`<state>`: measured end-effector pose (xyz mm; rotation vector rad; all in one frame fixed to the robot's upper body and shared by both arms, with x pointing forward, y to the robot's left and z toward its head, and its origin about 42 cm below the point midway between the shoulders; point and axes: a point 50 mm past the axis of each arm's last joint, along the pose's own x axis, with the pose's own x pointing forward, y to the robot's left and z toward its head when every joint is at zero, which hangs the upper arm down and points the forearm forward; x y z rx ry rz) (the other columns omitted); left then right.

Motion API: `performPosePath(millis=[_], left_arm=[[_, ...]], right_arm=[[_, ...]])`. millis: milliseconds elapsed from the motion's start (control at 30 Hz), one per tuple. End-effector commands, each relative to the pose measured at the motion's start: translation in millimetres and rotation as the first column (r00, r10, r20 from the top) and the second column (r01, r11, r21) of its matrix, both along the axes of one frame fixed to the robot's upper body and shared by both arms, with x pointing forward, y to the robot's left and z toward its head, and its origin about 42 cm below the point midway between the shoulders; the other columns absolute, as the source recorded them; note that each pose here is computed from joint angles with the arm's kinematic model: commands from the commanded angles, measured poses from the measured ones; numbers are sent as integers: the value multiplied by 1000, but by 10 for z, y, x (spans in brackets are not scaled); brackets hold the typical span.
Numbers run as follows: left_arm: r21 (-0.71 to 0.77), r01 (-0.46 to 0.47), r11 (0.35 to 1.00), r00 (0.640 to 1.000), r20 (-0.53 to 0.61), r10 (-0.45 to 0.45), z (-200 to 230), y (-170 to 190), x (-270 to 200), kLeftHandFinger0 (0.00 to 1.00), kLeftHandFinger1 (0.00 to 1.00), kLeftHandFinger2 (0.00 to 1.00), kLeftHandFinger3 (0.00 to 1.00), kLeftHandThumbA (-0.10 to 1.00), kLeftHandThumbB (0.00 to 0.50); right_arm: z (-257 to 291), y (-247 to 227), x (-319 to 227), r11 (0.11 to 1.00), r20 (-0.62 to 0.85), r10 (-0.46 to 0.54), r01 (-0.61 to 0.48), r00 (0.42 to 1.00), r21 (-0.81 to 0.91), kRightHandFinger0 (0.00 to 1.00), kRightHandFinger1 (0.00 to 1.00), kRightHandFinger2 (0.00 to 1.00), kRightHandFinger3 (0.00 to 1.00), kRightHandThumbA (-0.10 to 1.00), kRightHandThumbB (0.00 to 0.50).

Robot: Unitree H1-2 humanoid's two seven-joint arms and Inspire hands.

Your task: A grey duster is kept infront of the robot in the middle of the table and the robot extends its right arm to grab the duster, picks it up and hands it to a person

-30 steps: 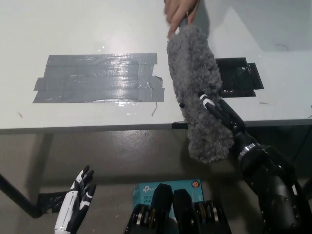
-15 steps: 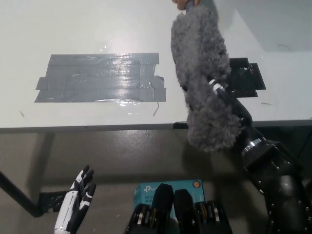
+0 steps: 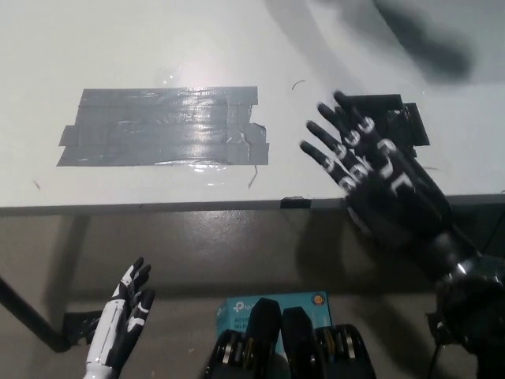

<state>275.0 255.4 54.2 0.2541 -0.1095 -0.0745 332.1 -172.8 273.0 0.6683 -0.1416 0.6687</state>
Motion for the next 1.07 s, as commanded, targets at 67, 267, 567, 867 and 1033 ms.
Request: performPosePath(millis=[67, 267, 567, 867, 1033], left_arm=[[28, -11, 1000, 999, 52, 9, 97, 64, 22, 953, 1000, 1000, 1000, 890, 308], [6, -11, 1000, 999, 37, 11, 30, 64, 7, 957, 1000, 1000, 1000, 879, 319], [2, -7, 1000, 999, 32, 7, -3, 62, -6, 953, 1000, 1000, 1000, 870, 323], [-7, -4, 1000, 1000, 27, 4, -37, 36, -26, 938, 1000, 1000, 1000, 875, 327], [-19, -11, 1000, 1000, 28, 12, -38, 44, -28, 935, 1000, 1000, 1000, 890, 333]], right_arm=[[-130, -312, -420, 952, 221, -237, 271, 946, -141, 1000, 1000, 1000, 1000, 866, 423], [-463, -489, -613, 880, 274, -351, 415, 895, -230, 1000, 1000, 1000, 1000, 849, 463], [-954, -649, -608, 712, 392, -391, 543, 833, -444, 1000, 1000, 1000, 1000, 975, 456], [-1477, -621, -539, 637, 321, -413, 522, 852, -567, 1000, 1000, 1000, 1000, 967, 485], [-1608, -606, -504, 609, 332, -408, 524, 851, -596, 1000, 1000, 1000, 1000, 988, 470]])
